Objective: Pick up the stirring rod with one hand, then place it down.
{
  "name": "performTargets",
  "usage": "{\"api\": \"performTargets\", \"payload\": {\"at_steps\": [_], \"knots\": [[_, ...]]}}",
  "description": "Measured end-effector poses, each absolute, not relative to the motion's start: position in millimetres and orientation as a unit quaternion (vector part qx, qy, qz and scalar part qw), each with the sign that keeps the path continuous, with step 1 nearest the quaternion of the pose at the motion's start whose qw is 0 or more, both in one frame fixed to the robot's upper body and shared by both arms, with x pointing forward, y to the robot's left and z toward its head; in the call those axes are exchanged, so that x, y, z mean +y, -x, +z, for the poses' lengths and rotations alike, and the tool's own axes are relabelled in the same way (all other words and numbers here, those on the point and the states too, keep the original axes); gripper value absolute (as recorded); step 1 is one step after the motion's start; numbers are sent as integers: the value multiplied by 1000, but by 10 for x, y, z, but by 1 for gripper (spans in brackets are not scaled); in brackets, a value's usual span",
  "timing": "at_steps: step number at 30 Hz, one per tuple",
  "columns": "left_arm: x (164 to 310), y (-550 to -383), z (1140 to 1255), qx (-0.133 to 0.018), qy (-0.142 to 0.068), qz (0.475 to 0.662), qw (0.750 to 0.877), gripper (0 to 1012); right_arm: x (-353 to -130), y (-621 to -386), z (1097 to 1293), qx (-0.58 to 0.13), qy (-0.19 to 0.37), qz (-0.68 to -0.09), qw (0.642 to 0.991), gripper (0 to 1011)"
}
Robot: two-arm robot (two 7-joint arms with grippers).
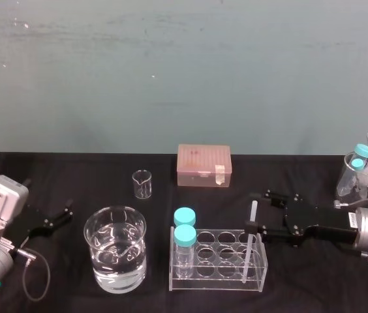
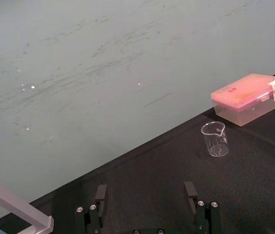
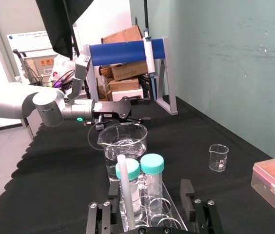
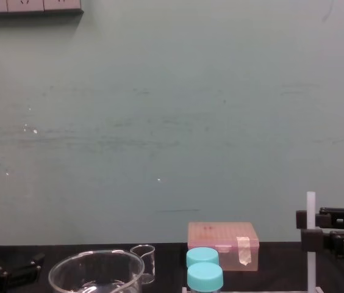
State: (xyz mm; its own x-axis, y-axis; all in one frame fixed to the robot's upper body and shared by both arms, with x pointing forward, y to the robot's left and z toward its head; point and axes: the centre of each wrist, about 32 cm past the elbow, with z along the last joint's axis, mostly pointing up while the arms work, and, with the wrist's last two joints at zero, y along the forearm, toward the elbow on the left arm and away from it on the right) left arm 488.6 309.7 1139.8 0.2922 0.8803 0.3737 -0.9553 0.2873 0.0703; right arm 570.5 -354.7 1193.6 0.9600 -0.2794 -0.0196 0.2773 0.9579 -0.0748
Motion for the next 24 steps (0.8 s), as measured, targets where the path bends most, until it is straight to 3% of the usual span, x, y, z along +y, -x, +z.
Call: {"api": "performTargets", "payload": {"at_steps": [9,16,24], "knots": [[3097,-4886,11398,-132,-141,580,791,1005,-3547,-5705,11936,15,36,-141,989,1003],[3097,-4886,11398,-132,-141,580,791,1005,-3549,-5710,11952,11,29,-138,990,1003],[3097,-4886,11398,-132,-142,580,791,1005,-3559,-5819,12291,-39,-49,-113,992,1003]]}}
